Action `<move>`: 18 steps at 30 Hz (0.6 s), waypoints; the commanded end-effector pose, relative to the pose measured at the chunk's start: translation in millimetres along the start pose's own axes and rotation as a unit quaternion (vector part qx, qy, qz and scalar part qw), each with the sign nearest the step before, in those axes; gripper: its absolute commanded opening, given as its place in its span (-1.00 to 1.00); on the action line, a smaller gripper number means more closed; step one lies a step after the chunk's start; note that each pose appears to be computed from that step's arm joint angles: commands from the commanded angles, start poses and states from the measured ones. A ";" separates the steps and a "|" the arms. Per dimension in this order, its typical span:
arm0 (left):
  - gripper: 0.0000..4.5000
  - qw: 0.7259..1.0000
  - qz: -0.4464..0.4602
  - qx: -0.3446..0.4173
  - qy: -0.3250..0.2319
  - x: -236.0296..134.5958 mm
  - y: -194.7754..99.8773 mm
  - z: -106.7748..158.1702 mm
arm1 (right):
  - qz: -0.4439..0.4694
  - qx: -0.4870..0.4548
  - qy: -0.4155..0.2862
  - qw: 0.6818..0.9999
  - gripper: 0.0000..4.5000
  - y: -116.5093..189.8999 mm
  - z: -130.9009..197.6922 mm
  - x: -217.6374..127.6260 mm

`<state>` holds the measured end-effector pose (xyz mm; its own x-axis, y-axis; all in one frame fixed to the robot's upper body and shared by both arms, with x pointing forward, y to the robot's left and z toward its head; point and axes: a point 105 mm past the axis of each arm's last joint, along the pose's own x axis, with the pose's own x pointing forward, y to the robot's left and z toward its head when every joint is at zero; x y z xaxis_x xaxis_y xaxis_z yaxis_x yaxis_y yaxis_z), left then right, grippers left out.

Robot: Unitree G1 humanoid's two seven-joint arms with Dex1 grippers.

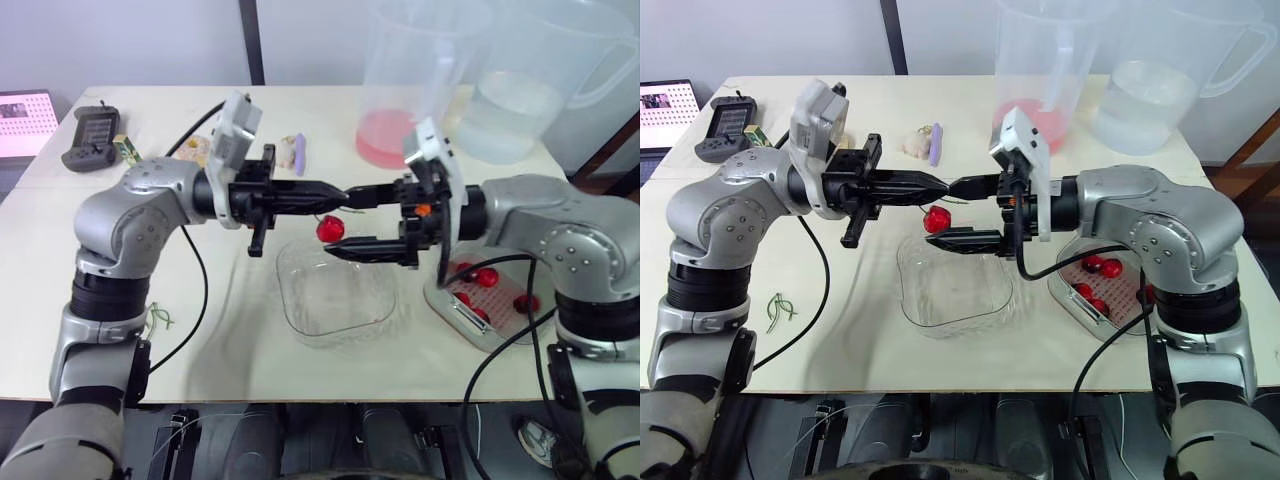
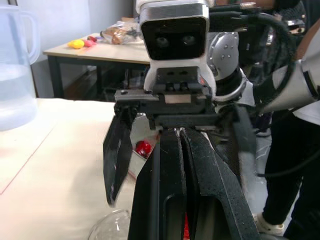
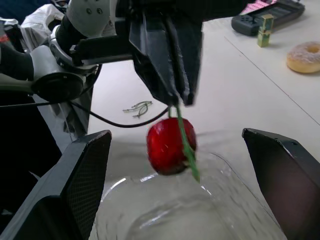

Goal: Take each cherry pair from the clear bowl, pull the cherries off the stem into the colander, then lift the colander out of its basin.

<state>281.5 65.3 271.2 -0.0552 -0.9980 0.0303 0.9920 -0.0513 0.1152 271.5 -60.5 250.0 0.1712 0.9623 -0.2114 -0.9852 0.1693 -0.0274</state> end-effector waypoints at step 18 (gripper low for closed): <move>-1.00 1.000 -0.008 0.021 -0.007 4.2 -4.6 11.6 | 0.009 -0.013 -0.010 1.000 -0.34 5.3 6.1 7.9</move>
<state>282.6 63.8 270.6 -0.0457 -0.9985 0.0303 0.9940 -0.0424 0.1009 270.5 -50.8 246.6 0.1519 0.9669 -0.2048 -0.9882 0.1524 -0.0137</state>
